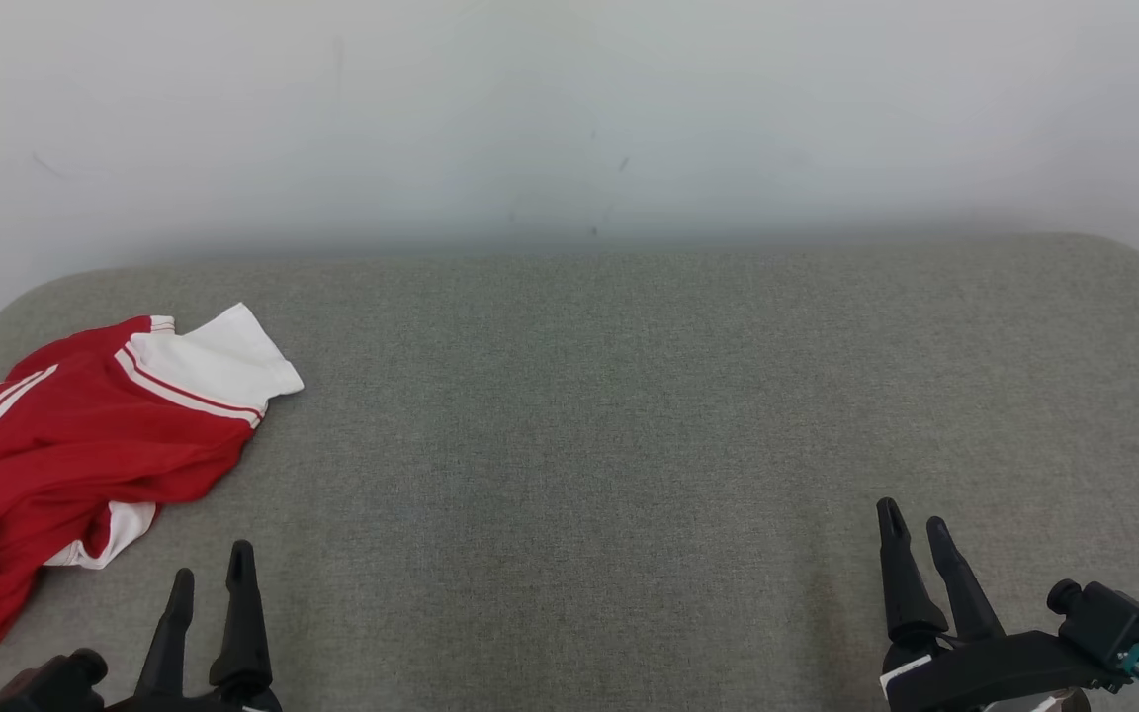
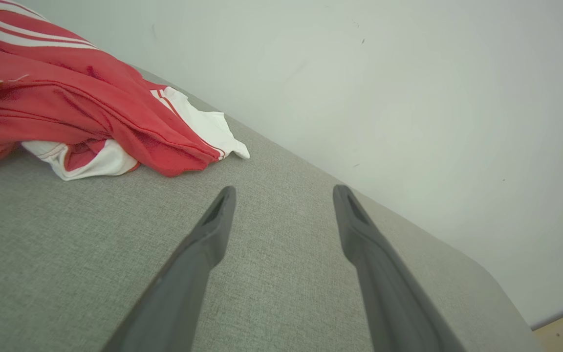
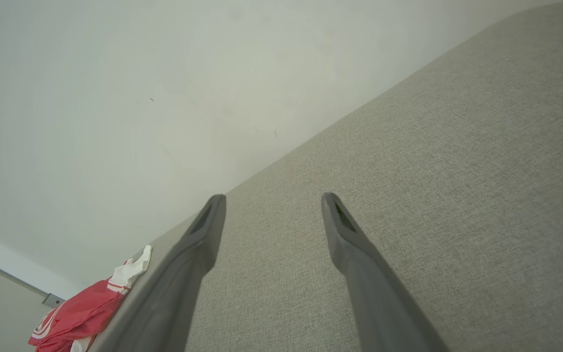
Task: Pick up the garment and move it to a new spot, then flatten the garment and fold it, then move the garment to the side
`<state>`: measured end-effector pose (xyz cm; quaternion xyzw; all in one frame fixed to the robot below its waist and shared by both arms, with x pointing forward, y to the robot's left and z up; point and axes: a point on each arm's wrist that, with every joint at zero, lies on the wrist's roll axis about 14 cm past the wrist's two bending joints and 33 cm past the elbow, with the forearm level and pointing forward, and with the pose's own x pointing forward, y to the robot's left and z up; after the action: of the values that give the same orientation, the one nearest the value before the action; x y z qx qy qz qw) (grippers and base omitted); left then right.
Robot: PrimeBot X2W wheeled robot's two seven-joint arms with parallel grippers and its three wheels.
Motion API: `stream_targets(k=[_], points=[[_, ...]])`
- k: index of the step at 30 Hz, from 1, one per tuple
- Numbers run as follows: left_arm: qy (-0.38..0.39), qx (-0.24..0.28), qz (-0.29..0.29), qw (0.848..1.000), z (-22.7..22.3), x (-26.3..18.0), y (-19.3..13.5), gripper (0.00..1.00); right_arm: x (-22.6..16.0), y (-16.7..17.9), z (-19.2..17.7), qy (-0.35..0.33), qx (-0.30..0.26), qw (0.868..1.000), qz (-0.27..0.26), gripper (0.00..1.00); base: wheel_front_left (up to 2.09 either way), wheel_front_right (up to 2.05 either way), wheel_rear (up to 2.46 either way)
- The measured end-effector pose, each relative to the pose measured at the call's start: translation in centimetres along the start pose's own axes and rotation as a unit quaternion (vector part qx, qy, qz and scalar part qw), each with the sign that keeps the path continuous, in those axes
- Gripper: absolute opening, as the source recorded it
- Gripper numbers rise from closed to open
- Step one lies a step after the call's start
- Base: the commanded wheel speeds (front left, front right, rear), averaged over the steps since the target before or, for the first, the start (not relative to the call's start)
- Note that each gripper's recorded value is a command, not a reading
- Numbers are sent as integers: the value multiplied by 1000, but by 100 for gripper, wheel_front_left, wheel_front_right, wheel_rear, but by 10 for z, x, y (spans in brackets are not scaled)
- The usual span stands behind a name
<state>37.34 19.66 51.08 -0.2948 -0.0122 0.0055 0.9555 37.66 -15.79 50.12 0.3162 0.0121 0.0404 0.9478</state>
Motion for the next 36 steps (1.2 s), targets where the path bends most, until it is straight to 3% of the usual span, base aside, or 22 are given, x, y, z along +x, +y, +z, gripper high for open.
stream_targets(k=[17,36], points=[[-13,104,-22,994,4,-2,-9,100,-1,12,-1,-7,-98,995,25,100,0,0,0],[-29,186,-39,981,7,-7,-16,100,-5,12,-1,-14,-183,983,33,100,0,0,0]])
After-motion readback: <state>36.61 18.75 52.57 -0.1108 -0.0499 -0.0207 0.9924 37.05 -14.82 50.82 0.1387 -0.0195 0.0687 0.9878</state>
